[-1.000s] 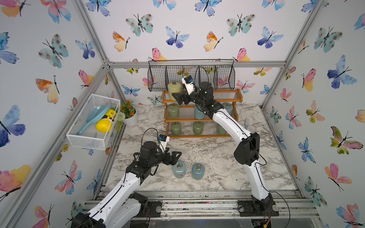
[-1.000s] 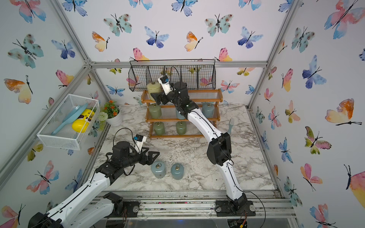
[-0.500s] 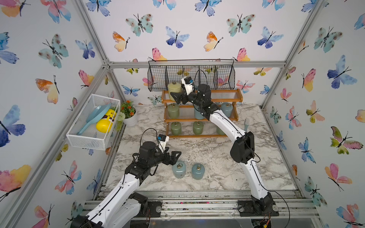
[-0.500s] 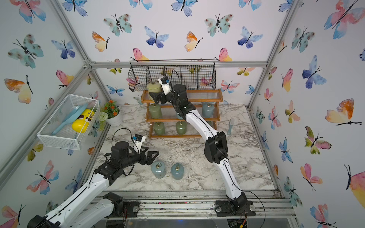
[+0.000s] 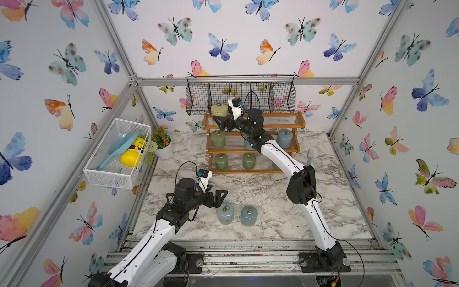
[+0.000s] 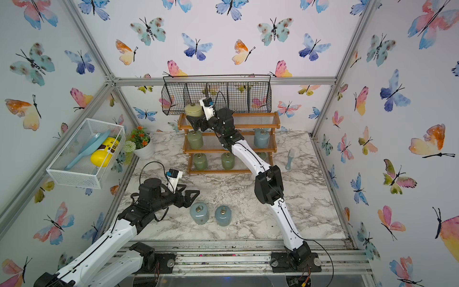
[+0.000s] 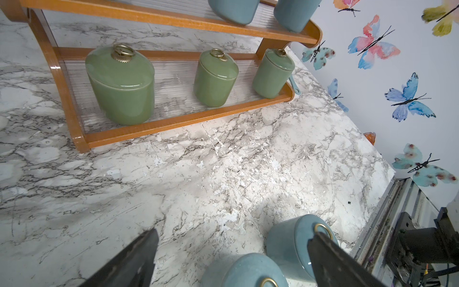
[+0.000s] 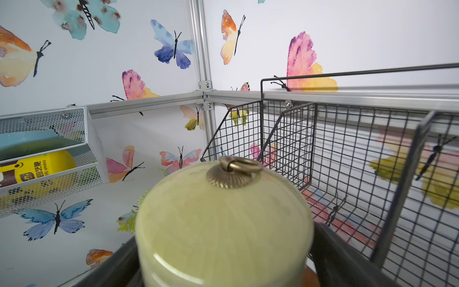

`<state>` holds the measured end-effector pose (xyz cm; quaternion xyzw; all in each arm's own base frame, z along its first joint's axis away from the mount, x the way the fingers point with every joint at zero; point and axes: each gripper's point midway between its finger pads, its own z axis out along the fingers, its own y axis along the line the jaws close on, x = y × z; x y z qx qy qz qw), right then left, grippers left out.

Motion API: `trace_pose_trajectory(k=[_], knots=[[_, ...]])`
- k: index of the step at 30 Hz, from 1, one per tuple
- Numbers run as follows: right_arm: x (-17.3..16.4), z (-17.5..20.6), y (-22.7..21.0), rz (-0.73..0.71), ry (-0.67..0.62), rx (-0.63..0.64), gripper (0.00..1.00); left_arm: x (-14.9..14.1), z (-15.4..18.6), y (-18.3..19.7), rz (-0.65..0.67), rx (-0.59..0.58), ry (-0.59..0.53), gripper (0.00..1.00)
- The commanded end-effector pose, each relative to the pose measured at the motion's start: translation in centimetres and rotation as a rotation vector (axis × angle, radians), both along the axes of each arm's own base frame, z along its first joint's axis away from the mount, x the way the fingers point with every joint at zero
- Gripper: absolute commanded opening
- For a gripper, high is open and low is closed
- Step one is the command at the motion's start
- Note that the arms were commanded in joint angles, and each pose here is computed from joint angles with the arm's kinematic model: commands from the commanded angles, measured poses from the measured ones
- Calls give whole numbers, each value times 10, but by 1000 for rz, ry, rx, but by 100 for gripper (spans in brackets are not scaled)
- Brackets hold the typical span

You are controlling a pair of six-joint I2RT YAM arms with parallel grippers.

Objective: Remove the tea canisters from the shelf
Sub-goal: Pick up the tea canister from the shelf.

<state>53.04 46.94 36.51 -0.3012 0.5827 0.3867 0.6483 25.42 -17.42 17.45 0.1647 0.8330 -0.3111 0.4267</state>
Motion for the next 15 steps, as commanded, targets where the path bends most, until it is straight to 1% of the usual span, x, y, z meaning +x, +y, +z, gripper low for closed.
trace_pose_trajectory(k=[1, 9, 12, 15], knots=[[1, 17, -2, 12, -37, 75, 99, -4, -1, 2, -7, 7, -1, 98], [4, 15, 1, 20, -25, 105, 97, -6, -1, 5, 3, 9, -6, 98], [3, 14, 1, 26, -21, 106, 100, -6, -1, 5, 2, 8, -5, 98], [0, 18, 1, 33, -26, 107, 93, -6, 0, 5, 5, 8, -6, 98]])
